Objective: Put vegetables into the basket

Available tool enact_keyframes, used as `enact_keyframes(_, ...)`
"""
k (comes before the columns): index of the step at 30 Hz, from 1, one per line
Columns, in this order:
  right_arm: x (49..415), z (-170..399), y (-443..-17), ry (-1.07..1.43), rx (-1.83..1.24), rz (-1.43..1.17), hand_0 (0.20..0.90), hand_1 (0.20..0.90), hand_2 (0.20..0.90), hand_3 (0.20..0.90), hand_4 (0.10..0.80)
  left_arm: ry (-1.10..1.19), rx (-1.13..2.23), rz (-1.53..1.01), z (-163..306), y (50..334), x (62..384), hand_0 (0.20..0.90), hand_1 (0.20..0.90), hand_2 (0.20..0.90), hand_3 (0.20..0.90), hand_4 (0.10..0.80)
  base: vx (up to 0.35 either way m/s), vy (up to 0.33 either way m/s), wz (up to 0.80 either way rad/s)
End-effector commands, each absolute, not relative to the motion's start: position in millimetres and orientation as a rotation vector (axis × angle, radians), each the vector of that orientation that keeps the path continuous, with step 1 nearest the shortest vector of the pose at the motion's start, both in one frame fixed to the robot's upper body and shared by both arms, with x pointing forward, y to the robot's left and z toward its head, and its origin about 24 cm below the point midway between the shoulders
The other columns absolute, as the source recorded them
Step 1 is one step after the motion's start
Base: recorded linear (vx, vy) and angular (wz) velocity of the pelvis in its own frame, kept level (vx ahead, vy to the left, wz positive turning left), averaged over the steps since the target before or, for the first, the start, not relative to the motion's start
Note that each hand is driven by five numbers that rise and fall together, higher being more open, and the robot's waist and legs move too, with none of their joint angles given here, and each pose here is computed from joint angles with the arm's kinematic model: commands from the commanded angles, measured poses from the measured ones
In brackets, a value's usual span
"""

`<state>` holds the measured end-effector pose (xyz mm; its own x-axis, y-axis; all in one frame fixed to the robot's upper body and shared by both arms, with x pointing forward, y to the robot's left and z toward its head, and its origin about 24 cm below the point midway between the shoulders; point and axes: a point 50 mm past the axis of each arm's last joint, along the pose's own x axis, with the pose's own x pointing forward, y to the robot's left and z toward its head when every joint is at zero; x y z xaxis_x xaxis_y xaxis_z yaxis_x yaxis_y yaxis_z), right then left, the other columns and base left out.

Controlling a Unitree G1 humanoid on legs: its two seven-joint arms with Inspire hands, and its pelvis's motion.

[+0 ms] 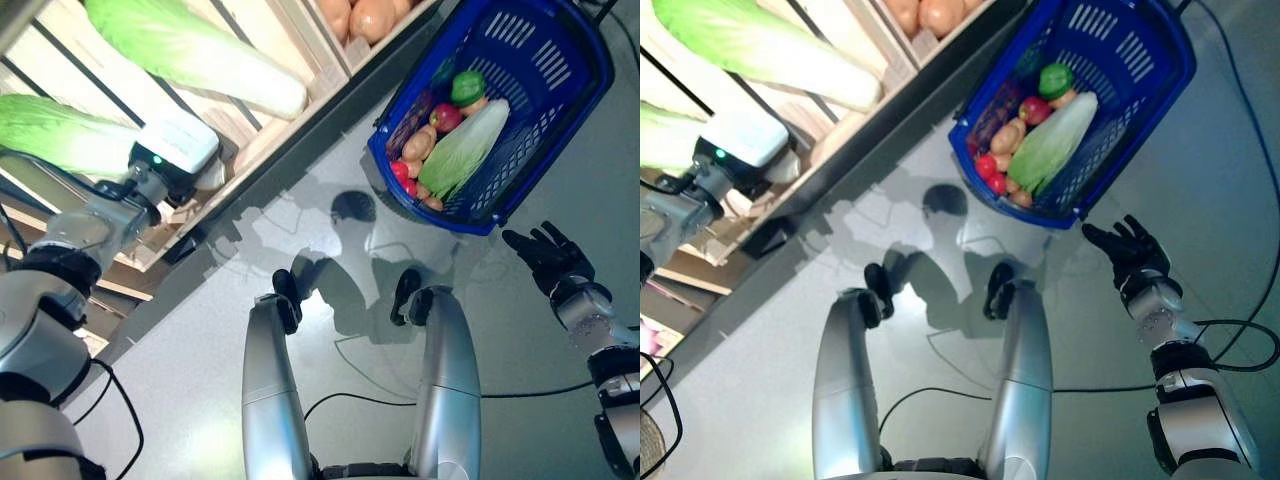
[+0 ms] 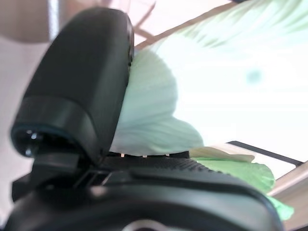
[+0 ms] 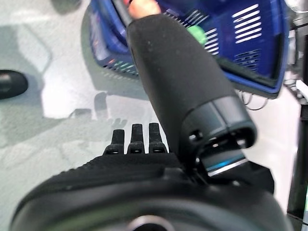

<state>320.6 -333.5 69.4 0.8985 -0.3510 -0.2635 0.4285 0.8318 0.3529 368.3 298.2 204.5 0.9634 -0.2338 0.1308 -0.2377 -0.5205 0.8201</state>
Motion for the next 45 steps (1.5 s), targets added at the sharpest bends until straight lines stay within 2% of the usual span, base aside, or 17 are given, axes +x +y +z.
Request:
enact_keyframes(1, 311, 85, -355, 0.044, 0.450, -0.467, 0.900, 0.900, 0.900, 0.900, 0.800, -0.330, 2.087, 0.342, 260, 340, 351, 0.300, 0.300, 0.300, 0.300, 0.400, 0.040, -0.065, -0.02)
enact_keyframes(9, 308, 65, -333, 0.063, 0.417, -0.412, 0.900, 0.900, 0.900, 0.900, 0.800, -0.551, 1.780, 0.360, 255, 332, 341, 0.300, 0.300, 0.300, 0.300, 0.400, 0.086, -0.080, 0.03)
enact_keyframes(11, 302, 53, -318, 0.063, 0.378, -0.367, 0.900, 0.900, 0.900, 0.900, 0.800, -0.653, 1.559, 0.336, 251, 320, 336, 0.300, 0.300, 0.300, 0.300, 0.400, 0.187, -0.101, 0.05)
enact_keyframes(13, 301, 52, -313, 0.054, 0.345, -0.331, 0.900, 0.900, 0.900, 0.900, 0.800, -0.680, 1.483, 0.325, 249, 316, 333, 0.300, 0.300, 0.300, 0.300, 0.400, 0.120, -0.079, 0.11)
enact_keyframes(19, 293, 55, -268, -0.034, 0.146, -0.025, 0.900, 0.900, 0.900, 0.900, 0.800, -0.791, 1.053, 0.211, 225, 287, 319, 0.300, 0.300, 0.300, 0.300, 0.400, 0.116, -0.097, 0.02)
enact_keyframes(29, 290, 49, -204, -0.048, -0.093, 0.306, 0.900, 0.900, 0.900, 0.900, 0.800, -0.702, 0.286, 0.066, 173, 249, 312, 0.300, 0.300, 0.300, 0.300, 0.400, 0.132, -0.130, 0.05)
enact_keyframes(30, 294, 51, -193, -0.054, -0.094, 0.354, 0.900, 0.900, 0.900, 0.900, 0.800, -0.688, 0.168, 0.039, 166, 236, 315, 0.300, 0.300, 0.300, 0.300, 0.400, 0.063, -0.101, 0.05)
enact_keyframes(33, 298, 56, -184, -0.064, -0.085, 0.393, 0.900, 0.900, 0.900, 0.900, 0.800, -0.683, 0.107, 0.011, 162, 225, 318, 0.300, 0.300, 0.300, 0.300, 0.400, 0.045, -0.104, 0.05)
enact_keyframes(34, 304, 63, -174, -0.072, -0.075, 0.439, 0.900, 0.900, 0.900, 0.900, 0.800, -0.682, 0.066, -0.024, 159, 210, 319, 0.300, 0.300, 0.300, 0.300, 0.400, 0.040, -0.127, 0.13)
enact_keyframes(36, 308, 70, -165, -0.079, -0.067, 0.488, 0.900, 0.900, 0.900, 0.900, 0.800, -0.668, 0.017, -0.061, 157, 197, 321, 0.300, 0.300, 0.300, 0.300, 0.400, 0.034, -0.143, 0.11)
enact_keyframes(45, 321, 94, -138, -0.115, -0.085, 0.588, 0.900, 0.900, 0.900, 0.900, 0.800, -0.587, -0.132, -0.202, 147, 157, 325, 0.300, 0.300, 0.300, 0.300, 0.400, 0.015, -0.088, 0.04)
